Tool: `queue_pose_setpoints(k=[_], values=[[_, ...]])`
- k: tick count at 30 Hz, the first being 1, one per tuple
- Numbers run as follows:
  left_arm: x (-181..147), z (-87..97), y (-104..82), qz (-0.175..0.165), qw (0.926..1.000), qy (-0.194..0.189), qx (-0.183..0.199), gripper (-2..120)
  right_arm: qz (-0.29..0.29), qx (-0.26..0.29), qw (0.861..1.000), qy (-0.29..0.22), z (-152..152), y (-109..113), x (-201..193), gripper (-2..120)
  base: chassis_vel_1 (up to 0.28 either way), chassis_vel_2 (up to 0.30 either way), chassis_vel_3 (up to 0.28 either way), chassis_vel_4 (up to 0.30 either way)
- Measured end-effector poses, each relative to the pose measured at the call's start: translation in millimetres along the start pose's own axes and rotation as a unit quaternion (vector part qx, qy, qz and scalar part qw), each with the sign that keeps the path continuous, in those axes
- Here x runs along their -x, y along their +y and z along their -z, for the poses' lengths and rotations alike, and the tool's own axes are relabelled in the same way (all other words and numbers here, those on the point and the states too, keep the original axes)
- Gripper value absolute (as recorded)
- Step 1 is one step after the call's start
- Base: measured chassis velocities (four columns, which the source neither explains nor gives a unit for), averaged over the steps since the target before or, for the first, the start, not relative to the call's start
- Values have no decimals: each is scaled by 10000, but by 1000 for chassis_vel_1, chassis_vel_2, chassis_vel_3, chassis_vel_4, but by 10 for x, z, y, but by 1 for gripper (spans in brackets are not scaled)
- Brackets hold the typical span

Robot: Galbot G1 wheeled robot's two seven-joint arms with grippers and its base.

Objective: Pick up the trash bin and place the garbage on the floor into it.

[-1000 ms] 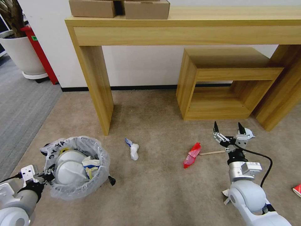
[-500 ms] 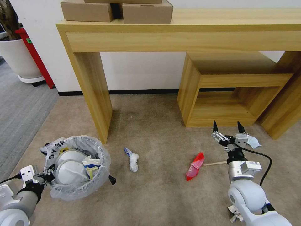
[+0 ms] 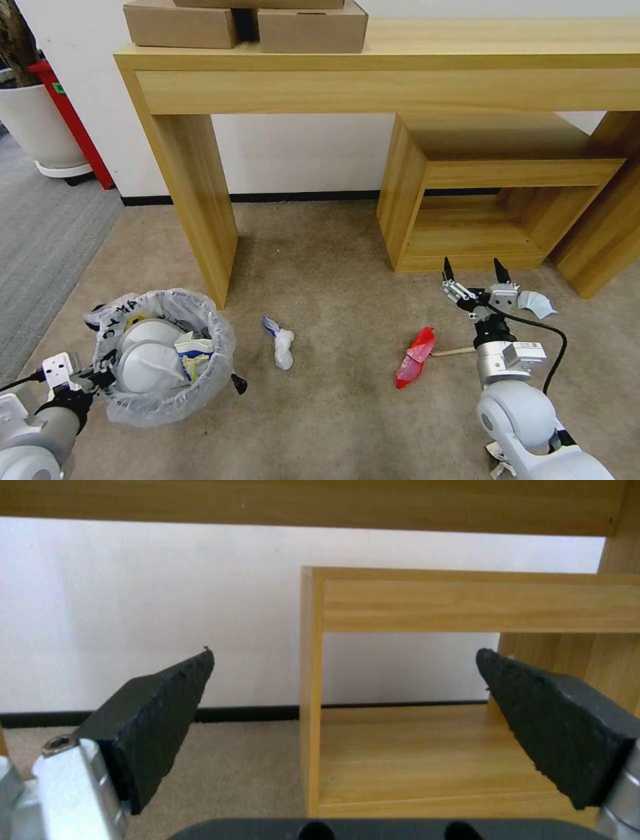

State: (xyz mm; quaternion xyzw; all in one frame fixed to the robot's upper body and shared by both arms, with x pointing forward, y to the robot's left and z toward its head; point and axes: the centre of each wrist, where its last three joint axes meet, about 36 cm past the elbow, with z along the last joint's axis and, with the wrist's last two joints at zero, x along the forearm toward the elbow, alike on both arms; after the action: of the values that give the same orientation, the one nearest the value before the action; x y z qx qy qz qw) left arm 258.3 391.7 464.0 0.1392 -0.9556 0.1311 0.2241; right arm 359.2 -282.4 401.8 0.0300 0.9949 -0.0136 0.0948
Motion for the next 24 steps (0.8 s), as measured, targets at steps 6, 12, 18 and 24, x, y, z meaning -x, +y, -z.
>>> queue_pose_setpoints(k=[6,12,18,24], values=[[9,-1,3,5,10000,-1,-9,1,-18,29,10000,33,-27,27,-7,100,0,0,0,0],[10,6,2,3,10000,-6,3,1,-37,50,10000,51,-57,50,-12,100,0,0,0,0],[18,15,-6,-11,10000,-21,-7,1,-35,29,10000,58,-91,73,-14,100,0,0,0,0],[21,17,-3,-9,10000,-21,-12,1,-47,74,9999,60,-90,99,8,100,0,0,0,0]])
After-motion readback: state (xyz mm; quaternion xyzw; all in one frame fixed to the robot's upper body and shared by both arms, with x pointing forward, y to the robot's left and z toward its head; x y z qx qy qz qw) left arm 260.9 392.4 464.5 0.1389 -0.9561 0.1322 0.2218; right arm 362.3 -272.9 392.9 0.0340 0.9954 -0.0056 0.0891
